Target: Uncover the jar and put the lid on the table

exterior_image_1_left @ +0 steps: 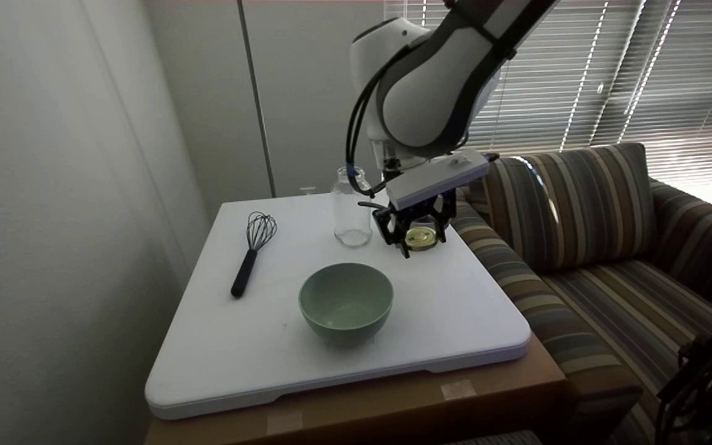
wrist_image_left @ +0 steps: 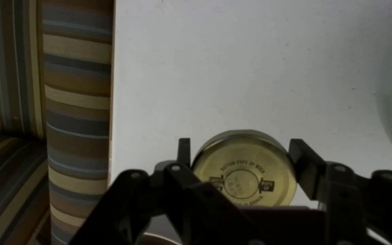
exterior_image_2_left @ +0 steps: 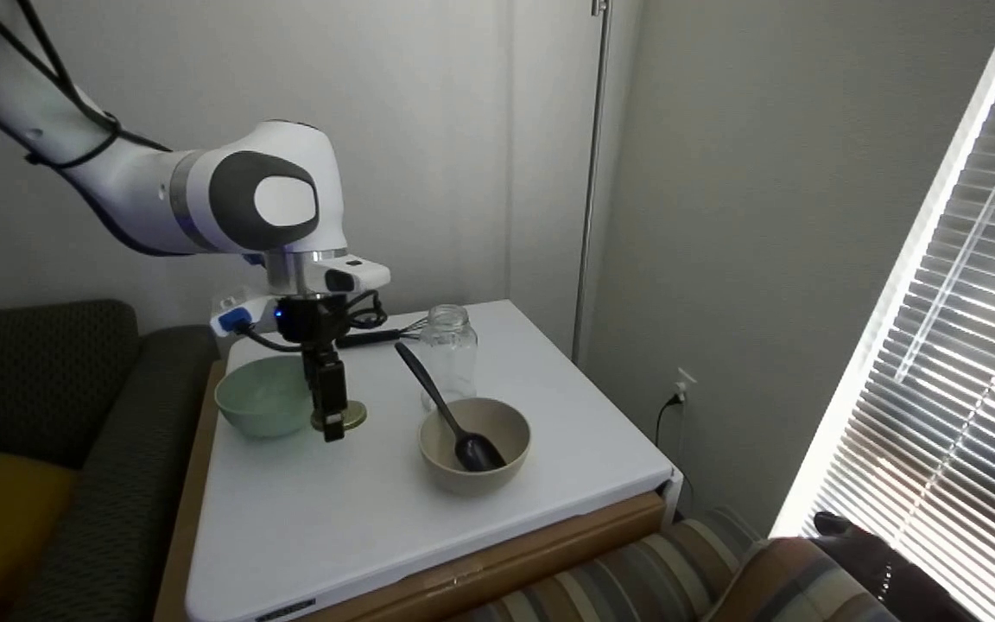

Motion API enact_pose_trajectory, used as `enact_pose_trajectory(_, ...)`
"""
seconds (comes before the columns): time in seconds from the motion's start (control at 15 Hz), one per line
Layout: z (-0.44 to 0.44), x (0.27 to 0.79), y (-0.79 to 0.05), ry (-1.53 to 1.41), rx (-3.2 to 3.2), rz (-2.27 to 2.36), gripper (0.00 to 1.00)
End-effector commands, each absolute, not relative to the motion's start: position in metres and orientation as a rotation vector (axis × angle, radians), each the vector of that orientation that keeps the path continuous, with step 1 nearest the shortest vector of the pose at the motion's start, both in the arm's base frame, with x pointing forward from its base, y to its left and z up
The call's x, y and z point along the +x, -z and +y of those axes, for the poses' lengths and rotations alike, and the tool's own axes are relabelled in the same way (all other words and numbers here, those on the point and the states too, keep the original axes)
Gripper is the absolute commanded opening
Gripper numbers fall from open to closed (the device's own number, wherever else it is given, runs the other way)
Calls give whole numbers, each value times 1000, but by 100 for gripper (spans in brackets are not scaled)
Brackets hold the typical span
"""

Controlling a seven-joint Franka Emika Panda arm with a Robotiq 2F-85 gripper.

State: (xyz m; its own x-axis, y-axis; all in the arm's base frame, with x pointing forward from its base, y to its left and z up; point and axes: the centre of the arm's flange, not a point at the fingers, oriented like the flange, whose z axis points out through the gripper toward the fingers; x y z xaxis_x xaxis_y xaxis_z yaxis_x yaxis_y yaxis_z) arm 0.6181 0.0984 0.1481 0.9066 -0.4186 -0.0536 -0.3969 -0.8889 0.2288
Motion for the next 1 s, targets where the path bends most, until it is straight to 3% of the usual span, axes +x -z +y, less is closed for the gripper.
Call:
enact_pose_trajectory(0.0,63,582,-151,236,2928,-711,47)
enact_pose_trajectory(0.53,38,592,-96,299,2907,-1148,47)
enact_pose_trajectory(0.93,69,611,-55,247,2813,-1132,47)
